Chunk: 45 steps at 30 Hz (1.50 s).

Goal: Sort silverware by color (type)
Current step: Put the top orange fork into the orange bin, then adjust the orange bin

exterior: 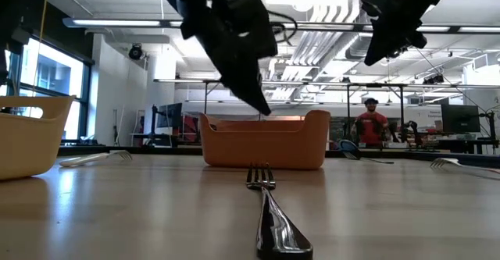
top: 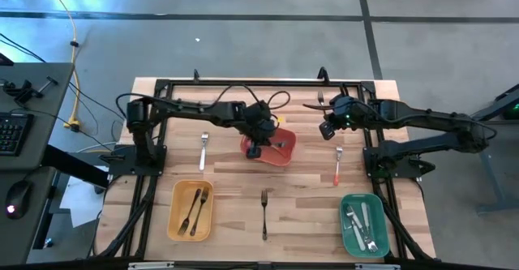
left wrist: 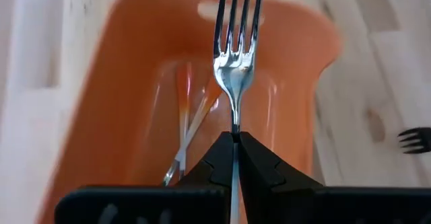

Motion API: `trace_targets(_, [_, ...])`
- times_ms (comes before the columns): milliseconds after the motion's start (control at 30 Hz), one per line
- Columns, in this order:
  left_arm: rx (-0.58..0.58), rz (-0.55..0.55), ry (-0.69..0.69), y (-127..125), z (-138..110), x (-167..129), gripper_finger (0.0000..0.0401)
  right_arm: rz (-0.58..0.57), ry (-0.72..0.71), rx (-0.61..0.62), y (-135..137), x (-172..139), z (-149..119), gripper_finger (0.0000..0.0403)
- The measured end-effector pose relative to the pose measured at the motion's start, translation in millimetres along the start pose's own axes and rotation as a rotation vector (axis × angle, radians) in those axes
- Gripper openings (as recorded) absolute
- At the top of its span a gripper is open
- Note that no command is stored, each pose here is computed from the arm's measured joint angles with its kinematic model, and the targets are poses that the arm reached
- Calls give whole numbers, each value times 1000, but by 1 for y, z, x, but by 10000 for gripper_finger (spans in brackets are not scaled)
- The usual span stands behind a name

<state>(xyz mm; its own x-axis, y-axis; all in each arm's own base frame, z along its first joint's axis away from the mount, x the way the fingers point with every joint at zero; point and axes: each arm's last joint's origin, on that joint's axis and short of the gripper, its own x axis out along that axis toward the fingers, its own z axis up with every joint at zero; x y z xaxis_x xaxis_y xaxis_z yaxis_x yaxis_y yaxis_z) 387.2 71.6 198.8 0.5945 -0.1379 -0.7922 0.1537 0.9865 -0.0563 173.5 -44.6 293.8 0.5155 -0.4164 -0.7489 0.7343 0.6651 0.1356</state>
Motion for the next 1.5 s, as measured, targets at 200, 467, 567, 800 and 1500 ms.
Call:
trace_targets(200, [-68, -8, 43, 3, -7, 15, 10, 18, 42, -6, 4, 7, -1, 0])
trace_targets(467, [-72, 5, 41, 3, -4, -16, 56, 120, 111, -78, 36, 31, -6, 0])
trace_targets(567, [-82, -5, -40, 10, 1, -43, 46, 195, 125, -101, 55, 38, -11, 0])
trace_targets(800, [-159, -43, -280, 28, -14, -99, 4, 396, 159, -241, 111, 45, -42, 0])
trace_targets(1500, [-408, 22, -514, 5, -97, -110, 0, 277, 143, -247, 151, 93, -82, 0])
